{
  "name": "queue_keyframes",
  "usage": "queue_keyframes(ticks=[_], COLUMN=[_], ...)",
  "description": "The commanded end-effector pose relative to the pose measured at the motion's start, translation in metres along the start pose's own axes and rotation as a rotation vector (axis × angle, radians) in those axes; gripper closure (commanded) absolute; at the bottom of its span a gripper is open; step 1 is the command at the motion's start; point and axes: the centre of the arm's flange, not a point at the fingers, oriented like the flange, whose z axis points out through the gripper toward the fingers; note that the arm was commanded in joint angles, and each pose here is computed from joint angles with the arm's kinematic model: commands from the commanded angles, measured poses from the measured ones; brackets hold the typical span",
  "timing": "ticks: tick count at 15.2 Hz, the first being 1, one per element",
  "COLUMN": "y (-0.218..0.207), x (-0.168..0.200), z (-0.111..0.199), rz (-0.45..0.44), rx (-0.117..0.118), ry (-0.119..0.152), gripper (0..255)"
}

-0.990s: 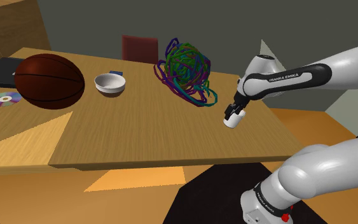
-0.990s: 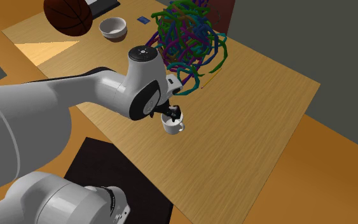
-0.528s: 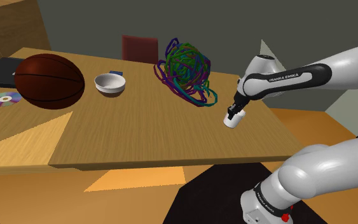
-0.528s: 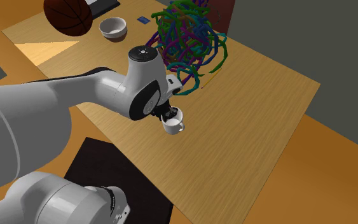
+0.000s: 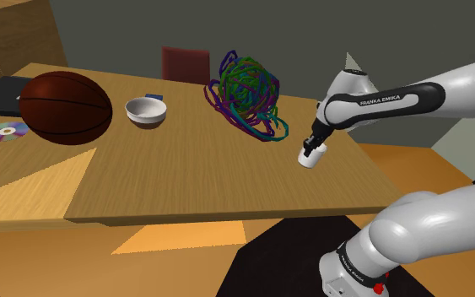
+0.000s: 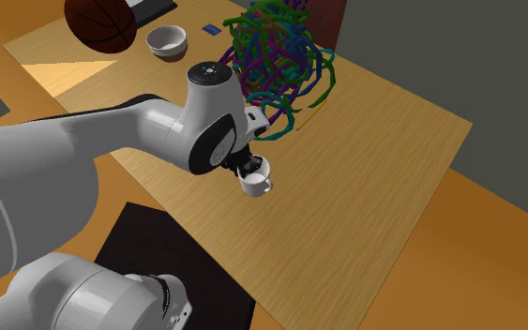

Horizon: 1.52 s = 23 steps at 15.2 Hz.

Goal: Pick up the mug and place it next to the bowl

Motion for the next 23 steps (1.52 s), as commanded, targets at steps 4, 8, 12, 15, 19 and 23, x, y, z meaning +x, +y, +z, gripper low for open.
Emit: queue_keyframes(ticks=[4, 8, 12, 15, 19, 23], y=[0.001, 0.002, 0.003, 0.004, 0.005, 0.006], x=[0.001, 0.001, 0.002, 0.002, 0.002, 0.003], z=[-0.026, -0.047, -0.068, -0.084, -0.105, -0.126], rz=[0.0, 0.0, 0.0, 0.0, 0.0, 0.0], rx=[0.0, 0.0, 0.0, 0.0, 0.0, 0.0], ry=[0.0, 0.0, 0.0, 0.0, 0.0, 0.0], gripper=[255, 255, 255, 255, 255, 255])
